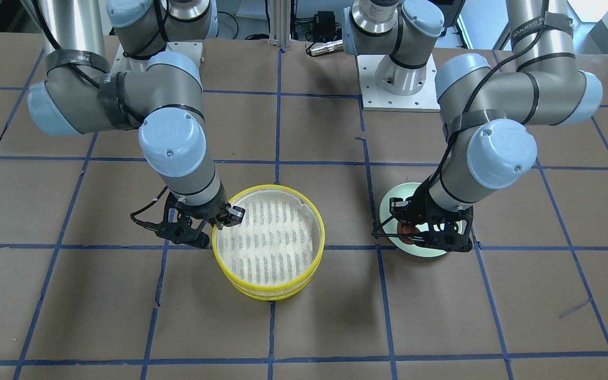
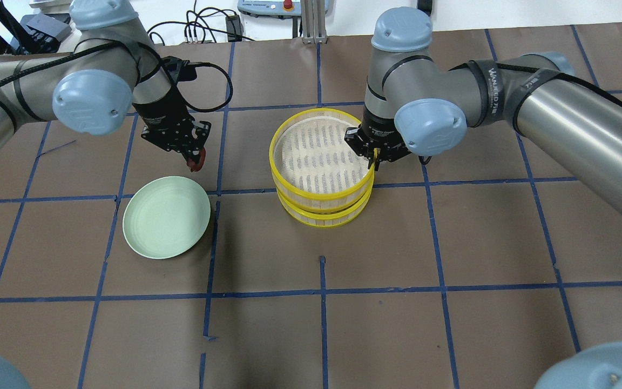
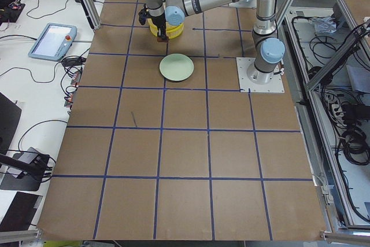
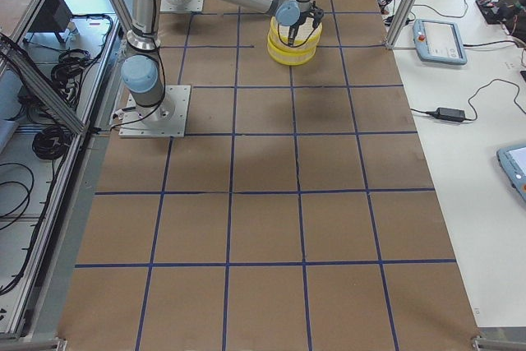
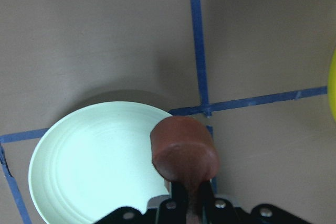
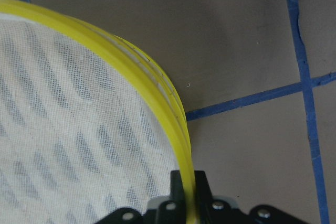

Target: Stack buns with steamer

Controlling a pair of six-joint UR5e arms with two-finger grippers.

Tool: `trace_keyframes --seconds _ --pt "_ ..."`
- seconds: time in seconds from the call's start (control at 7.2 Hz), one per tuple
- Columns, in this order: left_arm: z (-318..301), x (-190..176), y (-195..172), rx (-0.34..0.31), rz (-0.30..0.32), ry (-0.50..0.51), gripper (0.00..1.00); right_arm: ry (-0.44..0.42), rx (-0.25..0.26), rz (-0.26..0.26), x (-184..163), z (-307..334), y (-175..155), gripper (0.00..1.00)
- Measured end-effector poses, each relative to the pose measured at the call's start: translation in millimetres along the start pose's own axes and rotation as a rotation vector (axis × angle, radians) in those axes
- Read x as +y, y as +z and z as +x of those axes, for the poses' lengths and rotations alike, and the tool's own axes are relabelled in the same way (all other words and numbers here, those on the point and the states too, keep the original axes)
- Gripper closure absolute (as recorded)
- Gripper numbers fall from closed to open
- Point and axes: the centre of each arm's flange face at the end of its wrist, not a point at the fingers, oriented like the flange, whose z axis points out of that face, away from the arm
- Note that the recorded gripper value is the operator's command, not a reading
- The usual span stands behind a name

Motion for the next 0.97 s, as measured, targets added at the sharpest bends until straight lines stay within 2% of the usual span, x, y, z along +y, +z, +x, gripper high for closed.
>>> trace_keyframes --seconds 0.14,0.28,0.42,0.56,0.69,0.97 --pt "29 4 -7 0.027 0.015 -0.041 0.93 0.001 0.002 -0.002 1 0 1 0.81" --pt "57 7 -13 0.073 0.028 -0.097 0.92 0.002 0.002 -0.002 2 0 0 0.6" --pt "84 8 -16 0.135 0.04 -0.157 0.89 0.003 0.004 -0.003 3 1 0 0.13" --pt "104 8 -14 0.203 0.043 -0.193 0.54 0.003 0.006 -0.006 3 2 2 0.01" --pt "117 7 -9 0.265 0.03 -0.2 0.02 -0.001 0.009 -0.008 4 2 3 0.0" --pt "126 4 -9 0.319 0.038 -0.194 0.0 -0.02 0.006 0.013 -4 13 -10 0.0"
